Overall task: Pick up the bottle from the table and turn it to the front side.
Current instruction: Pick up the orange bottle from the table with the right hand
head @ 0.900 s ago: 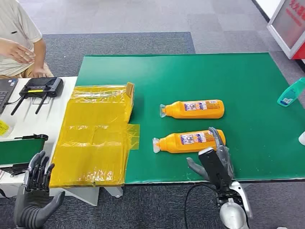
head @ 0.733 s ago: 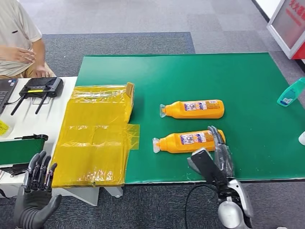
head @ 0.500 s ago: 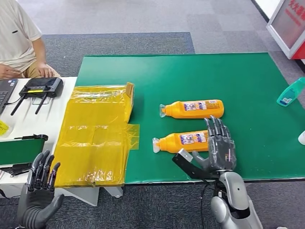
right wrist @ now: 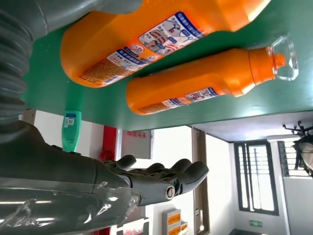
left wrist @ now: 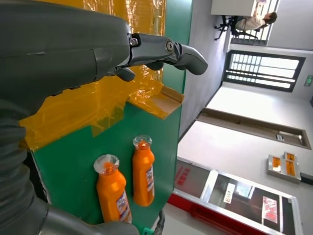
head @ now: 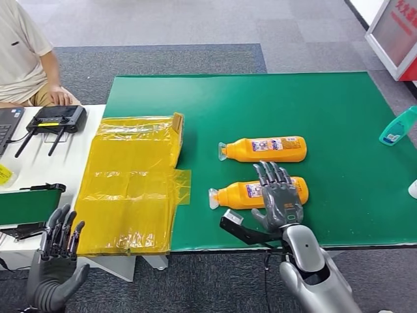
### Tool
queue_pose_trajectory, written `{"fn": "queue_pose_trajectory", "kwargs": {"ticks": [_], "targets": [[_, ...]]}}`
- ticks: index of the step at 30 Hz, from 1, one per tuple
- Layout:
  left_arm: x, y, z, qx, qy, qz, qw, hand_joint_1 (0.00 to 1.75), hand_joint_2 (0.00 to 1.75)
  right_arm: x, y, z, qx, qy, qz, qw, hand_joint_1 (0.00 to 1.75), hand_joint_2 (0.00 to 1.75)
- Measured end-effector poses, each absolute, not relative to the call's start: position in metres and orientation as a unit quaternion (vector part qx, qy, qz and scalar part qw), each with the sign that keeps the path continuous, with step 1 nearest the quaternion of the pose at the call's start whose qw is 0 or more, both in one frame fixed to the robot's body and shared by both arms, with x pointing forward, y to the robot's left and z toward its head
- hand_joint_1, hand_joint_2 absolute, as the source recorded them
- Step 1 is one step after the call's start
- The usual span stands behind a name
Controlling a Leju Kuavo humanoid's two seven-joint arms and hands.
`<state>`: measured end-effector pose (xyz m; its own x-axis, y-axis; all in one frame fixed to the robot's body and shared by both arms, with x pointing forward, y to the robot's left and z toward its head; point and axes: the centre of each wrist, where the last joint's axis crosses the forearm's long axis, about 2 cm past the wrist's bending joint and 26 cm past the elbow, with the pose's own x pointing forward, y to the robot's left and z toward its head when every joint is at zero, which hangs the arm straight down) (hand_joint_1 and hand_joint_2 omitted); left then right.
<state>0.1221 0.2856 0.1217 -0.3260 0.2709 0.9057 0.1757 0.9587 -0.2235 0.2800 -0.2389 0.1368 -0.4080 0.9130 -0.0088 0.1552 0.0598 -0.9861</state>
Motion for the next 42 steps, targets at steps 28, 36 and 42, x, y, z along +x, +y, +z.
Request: {"fn": "queue_pose_trajectory", "kwargs": {"ticks": [28,36,42], "targets": [[0.128,0.289,0.109,-0.162,-0.811,0.030,0.562,0.00,1.75,0.373,-0.315,0.179,-0.365,-0.517,0.669,0.390,0.00,1.75],[0.127,0.292,0.106,-0.166,-0.808,0.027,0.565,0.00,1.75,0.396,-0.318,0.228,-0.370,-0.532,0.658,0.384,0.00,1.75],[0.126,0.291,0.106,-0.173,-0.806,0.019,0.566,0.00,1.75,0.410,-0.321,0.286,-0.356,-0.543,0.659,0.379,0.00,1.75]]}}
